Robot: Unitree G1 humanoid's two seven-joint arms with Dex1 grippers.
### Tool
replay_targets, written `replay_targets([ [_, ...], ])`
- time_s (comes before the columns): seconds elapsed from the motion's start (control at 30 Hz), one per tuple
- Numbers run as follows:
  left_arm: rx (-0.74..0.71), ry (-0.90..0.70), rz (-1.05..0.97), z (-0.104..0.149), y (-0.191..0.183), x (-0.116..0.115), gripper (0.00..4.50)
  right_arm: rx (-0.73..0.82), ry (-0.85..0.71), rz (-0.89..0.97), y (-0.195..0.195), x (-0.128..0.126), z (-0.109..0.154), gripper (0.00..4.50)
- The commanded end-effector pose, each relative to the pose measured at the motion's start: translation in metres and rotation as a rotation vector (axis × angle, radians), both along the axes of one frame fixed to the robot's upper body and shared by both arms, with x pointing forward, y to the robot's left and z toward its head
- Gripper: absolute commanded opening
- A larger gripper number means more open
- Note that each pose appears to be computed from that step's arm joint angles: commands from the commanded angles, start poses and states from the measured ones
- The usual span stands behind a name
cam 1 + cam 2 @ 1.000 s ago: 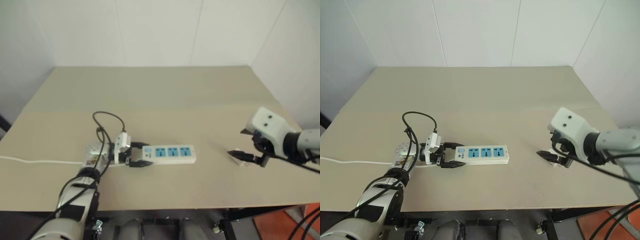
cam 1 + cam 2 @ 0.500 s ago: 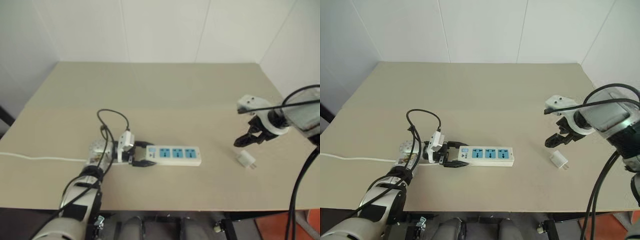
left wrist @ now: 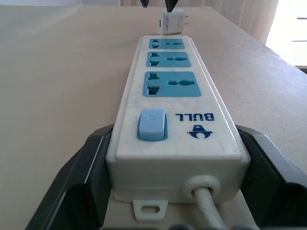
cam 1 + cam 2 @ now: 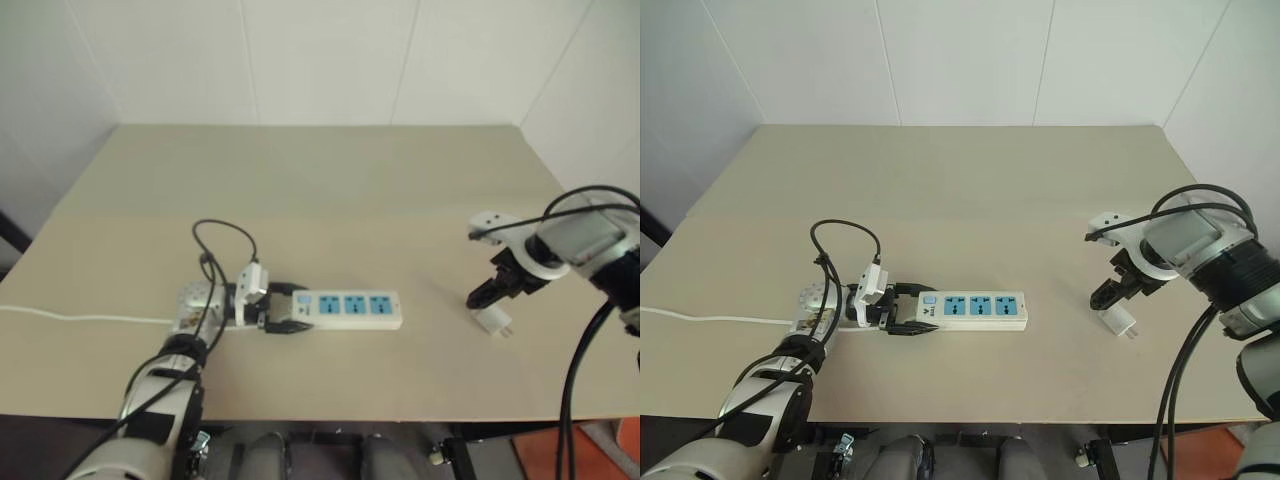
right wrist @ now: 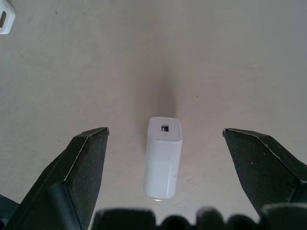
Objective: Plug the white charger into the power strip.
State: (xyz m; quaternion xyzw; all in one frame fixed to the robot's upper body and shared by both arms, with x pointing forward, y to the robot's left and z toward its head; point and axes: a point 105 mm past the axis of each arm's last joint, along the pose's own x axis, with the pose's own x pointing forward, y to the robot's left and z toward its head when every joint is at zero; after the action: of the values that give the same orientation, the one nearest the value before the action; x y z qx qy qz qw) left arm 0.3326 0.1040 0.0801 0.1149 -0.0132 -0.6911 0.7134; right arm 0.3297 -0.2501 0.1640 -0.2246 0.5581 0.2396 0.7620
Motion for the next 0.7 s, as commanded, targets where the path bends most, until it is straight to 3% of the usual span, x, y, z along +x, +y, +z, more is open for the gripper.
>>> replay_targets([
  [0.03,0.04,0.044,-0.028,-0.015,-0.007,-0.007,3.27,0.019,-0.006,-0.021,0.001,-0.001,0.001,4.5],
  [0.7,0.092,0.054,-0.027,-0.024,-0.001,-0.01,3.27,0.056,0.006,-0.178,-0.007,0.001,-0.021,4.5],
])
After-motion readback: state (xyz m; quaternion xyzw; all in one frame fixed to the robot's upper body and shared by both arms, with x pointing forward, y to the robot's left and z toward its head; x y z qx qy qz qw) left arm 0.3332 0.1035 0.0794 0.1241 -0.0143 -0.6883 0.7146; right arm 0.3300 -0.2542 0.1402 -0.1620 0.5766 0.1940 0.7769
